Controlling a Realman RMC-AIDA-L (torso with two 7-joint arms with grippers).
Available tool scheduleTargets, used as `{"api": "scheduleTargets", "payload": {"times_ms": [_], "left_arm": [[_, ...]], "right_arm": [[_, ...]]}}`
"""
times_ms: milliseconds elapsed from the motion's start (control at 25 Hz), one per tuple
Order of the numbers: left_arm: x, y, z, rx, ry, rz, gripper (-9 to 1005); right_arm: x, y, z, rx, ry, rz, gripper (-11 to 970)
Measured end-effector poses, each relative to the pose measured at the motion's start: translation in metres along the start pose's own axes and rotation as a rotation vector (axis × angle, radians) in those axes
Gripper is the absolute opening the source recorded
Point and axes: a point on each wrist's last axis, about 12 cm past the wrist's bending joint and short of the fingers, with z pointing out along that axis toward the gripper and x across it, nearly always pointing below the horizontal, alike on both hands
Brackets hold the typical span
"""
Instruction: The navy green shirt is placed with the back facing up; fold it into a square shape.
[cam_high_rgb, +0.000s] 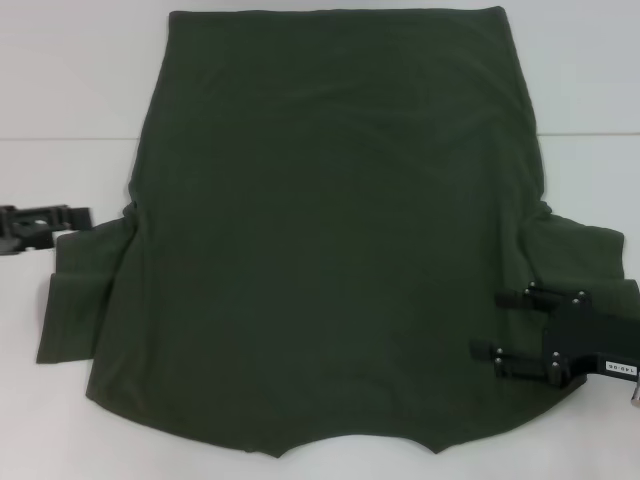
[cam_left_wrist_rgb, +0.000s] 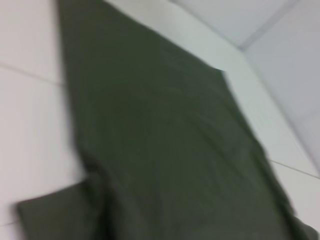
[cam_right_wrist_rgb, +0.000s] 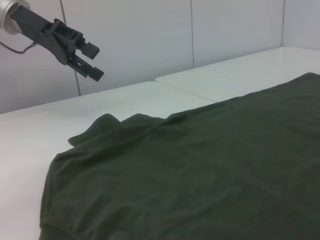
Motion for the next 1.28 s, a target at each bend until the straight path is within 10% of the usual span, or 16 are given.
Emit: {"api": "scheduleTargets", "payload": {"times_ms": [640, 1280], "left_arm": [[0.008, 0.028, 0.02, -0.248, 0.12, -0.048, 889], [0.017, 0.033, 0.041, -0.263, 0.125, -0.017, 850]], "right_arm": [[0.0, -0.003, 0.002, 0.016, 0.008, 0.0, 825], [0.0, -0.002, 0.004, 0.011, 0.01, 0.004, 824]]}}
